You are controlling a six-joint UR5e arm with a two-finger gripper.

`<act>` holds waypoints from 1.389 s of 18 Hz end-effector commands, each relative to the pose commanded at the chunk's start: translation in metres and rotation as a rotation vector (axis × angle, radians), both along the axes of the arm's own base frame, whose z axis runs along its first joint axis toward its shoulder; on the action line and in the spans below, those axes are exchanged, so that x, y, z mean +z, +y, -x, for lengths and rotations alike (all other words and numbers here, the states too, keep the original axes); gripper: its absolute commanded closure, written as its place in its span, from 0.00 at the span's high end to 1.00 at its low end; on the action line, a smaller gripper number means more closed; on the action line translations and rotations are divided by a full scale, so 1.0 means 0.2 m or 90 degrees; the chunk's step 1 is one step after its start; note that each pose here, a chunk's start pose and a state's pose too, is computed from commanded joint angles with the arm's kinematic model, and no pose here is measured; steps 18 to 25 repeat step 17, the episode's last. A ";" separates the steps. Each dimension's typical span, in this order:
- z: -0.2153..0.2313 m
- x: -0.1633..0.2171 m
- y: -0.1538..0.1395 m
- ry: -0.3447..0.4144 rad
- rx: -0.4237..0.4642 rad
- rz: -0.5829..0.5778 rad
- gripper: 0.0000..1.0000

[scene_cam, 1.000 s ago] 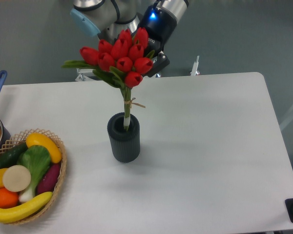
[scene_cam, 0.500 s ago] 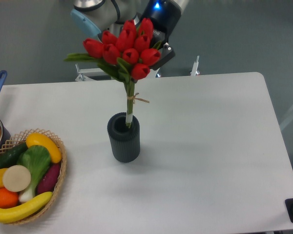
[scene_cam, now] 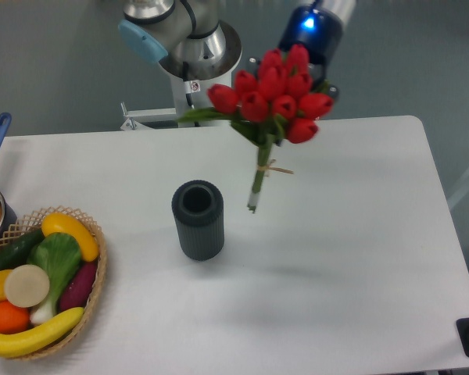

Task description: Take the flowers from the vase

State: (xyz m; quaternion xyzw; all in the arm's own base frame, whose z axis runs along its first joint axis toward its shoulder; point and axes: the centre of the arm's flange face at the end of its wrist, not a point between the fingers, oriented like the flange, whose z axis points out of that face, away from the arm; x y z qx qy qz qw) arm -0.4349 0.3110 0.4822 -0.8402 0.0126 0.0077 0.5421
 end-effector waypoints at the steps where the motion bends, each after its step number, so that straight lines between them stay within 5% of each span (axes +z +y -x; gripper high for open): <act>1: 0.03 -0.01 -0.01 -0.002 0.004 0.000 0.39; 25: 0.08 -0.06 -0.07 0.005 0.012 0.002 0.39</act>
